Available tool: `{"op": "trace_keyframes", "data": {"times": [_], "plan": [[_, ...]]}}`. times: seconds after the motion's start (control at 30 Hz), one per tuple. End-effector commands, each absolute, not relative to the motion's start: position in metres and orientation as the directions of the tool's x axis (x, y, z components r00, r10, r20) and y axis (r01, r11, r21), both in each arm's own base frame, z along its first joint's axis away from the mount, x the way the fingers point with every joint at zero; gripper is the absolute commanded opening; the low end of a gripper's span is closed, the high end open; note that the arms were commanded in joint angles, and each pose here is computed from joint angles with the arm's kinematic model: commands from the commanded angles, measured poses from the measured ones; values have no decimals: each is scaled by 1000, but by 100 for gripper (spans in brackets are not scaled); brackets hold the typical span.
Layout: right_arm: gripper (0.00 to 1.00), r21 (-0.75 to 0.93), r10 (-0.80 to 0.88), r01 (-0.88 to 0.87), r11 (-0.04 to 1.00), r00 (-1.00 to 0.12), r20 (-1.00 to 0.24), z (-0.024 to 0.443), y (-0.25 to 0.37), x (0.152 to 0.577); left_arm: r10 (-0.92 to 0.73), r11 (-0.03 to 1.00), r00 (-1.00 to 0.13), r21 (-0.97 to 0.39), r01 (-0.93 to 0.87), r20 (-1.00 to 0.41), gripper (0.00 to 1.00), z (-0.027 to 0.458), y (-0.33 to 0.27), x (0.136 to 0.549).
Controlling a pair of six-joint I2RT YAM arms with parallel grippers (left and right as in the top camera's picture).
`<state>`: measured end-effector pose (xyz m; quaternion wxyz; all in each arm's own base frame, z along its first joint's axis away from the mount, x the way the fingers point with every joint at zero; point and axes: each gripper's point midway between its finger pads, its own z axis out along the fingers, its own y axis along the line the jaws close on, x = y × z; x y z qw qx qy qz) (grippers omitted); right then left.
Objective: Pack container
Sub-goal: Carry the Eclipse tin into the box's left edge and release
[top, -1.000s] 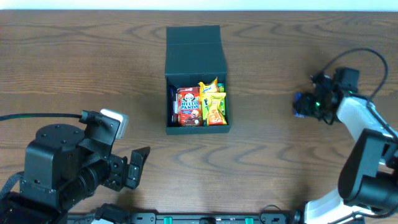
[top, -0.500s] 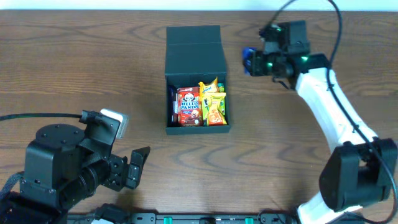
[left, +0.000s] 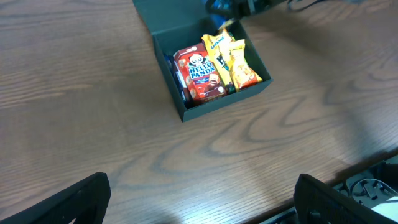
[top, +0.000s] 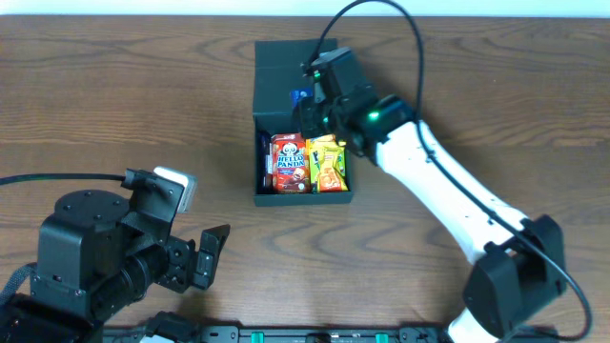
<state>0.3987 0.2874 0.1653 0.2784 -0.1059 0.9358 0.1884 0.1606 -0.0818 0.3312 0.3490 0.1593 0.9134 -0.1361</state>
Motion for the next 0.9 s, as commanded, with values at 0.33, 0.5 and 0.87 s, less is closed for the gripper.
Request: {"op": "trace_keyframes", "data": {"times": [0.33, 0.5, 0.87], "plan": [[1, 238, -70, -211, 948, -868, -491, 90, 338, 383, 199, 908, -694, -136, 396, -692, 95, 337, -83, 160], [1, 238, -92, -235, 942, -866, -492, 74, 353, 380, 199, 908, -693, -136, 396, -693, 95, 337, -83, 160], [40, 245, -90, -241, 939, -860, -502, 73, 357, 382, 199, 908, -693, -136, 396, -693, 95, 337, -83, 160]]}}
